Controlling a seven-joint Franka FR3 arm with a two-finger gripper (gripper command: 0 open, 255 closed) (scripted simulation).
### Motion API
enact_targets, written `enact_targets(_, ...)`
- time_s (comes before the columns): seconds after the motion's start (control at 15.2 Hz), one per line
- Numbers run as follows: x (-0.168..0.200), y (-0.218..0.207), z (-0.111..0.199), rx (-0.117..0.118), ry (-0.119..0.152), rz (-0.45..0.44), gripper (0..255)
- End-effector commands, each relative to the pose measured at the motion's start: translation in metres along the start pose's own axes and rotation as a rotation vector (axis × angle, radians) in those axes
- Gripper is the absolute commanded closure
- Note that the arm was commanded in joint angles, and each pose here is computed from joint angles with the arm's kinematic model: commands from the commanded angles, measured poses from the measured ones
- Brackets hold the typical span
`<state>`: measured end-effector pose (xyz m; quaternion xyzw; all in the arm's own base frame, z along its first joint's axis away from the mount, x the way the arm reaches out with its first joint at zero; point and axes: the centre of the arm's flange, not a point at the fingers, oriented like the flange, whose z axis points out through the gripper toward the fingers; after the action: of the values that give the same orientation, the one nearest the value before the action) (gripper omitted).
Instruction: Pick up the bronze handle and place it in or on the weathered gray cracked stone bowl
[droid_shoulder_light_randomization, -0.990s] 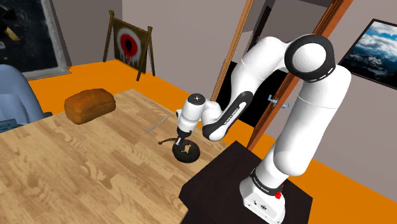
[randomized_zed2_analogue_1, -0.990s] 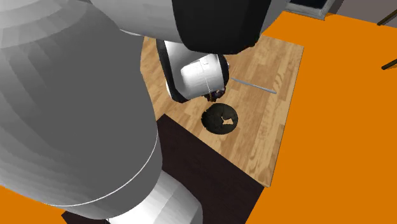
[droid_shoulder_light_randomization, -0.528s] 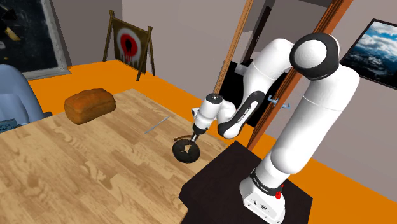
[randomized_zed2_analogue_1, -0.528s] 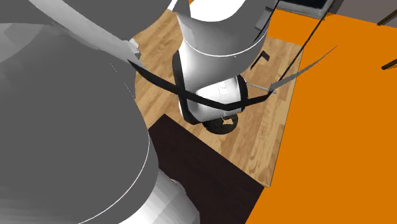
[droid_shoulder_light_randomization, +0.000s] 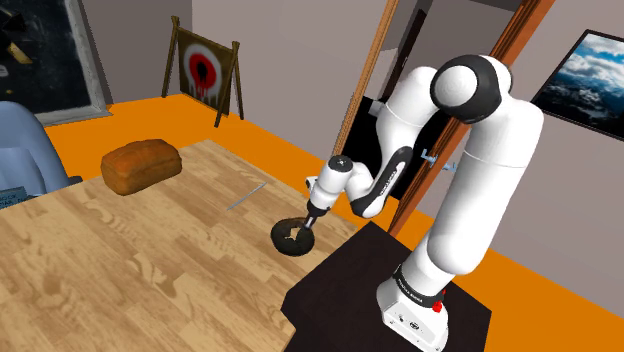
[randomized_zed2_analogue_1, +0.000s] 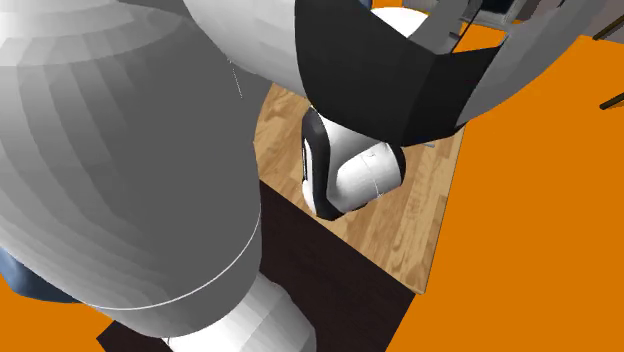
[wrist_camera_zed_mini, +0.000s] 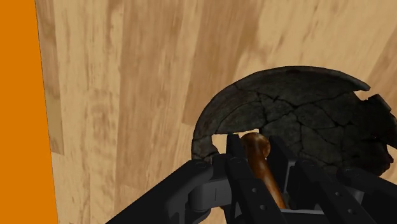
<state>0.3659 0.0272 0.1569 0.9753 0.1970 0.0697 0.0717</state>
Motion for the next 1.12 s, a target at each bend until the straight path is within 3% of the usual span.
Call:
enact_targets(0.0, -0.002, -0.002, 0.010, 0.000, 0.000, -0.001, 255)
enact_targets(0.26, -0.004, -0.006, 0.033, 0.000, 0.000, -0.001, 255)
enact_targets(0.79, -0.004, -0.006, 0.033, 0.000, 0.000, -0.001, 255)
enact_targets(0.86, -0.004, -0.006, 0.033, 0.000, 0.000, -0.001, 0)
enact_targets(1.06, -0.004, -0.006, 0.033, 0.000, 0.000, -0.001, 0)
